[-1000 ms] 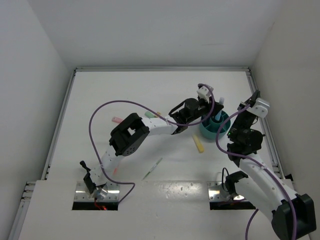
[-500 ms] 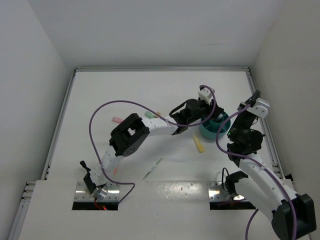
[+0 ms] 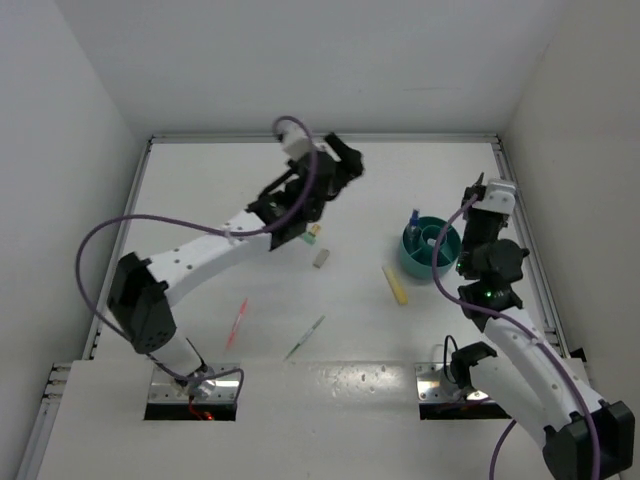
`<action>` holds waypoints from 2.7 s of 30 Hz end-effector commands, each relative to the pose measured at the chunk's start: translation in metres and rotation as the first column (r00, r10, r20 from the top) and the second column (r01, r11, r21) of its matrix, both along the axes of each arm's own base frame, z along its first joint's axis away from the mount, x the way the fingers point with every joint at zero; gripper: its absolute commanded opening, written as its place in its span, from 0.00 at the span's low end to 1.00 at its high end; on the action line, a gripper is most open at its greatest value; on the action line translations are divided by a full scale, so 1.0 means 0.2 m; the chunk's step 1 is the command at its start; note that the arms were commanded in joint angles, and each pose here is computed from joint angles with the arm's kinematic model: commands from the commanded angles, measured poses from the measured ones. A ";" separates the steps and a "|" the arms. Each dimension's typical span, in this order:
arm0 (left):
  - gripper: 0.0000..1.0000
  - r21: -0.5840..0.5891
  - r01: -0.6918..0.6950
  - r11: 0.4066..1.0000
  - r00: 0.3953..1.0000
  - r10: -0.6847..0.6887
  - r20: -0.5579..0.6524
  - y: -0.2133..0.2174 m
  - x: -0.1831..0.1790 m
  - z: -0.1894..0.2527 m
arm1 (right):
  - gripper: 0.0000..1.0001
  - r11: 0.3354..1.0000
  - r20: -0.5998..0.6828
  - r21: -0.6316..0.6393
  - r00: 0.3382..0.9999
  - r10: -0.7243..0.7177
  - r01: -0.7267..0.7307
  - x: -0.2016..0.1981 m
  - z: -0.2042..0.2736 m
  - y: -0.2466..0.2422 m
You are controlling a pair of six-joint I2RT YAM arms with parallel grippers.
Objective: Sort the stationery into containers
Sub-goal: Pick up the pen from the center of the board.
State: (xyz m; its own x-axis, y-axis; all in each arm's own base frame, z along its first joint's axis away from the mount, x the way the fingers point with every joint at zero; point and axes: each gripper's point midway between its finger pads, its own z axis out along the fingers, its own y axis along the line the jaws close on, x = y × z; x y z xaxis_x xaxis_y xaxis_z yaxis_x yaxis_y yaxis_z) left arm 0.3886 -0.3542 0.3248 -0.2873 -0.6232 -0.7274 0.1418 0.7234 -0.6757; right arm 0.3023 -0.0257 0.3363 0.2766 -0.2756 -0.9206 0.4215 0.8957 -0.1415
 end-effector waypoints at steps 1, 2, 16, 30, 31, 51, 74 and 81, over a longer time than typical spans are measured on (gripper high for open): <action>0.78 0.141 -0.505 0.852 0.767 0.517 -0.380 0.76 0.05 -0.59 | 0.00 0.948 -0.266 -0.072 0.922 0.281 -0.309 0.14 -0.15 0.29; 0.81 0.167 -0.525 0.835 0.721 0.540 -0.435 0.85 0.03 -0.67 | 0.00 0.939 -0.293 -0.045 0.904 0.313 -0.340 0.16 -0.17 0.32; 0.26 0.478 -0.598 0.643 0.393 0.755 -0.524 1.45 -0.13 -1.04 | 0.22 0.888 -0.512 0.009 0.760 0.399 -0.460 0.25 -0.39 0.48; 0.60 0.260 0.197 0.945 0.733 0.034 -0.679 0.71 0.00 -1.18 | 0.61 0.900 -0.532 -0.001 0.762 0.368 -0.435 0.27 -0.43 0.46; 0.60 0.253 0.187 0.949 0.719 0.043 -0.693 0.71 0.00 -1.21 | 0.61 0.904 -0.533 -0.003 0.766 0.360 -0.427 0.27 -0.43 0.45; 0.70 0.219 0.566 0.795 0.704 -0.328 -0.630 -0.19 -0.41 -1.14 | 0.58 0.924 -0.508 -0.012 0.798 0.322 -0.381 0.27 -0.39 0.40; 0.61 0.198 0.240 0.950 0.694 -0.025 -0.720 -0.56 -0.63 -1.26 | 0.46 0.980 -0.353 0.004 0.917 0.186 -0.198 0.19 -0.21 0.22; 0.56 0.259 0.202 0.945 0.683 0.053 -0.728 -0.54 -0.61 -1.31 | 0.46 0.980 -0.328 0.008 0.926 0.189 -0.198 0.18 -0.17 0.22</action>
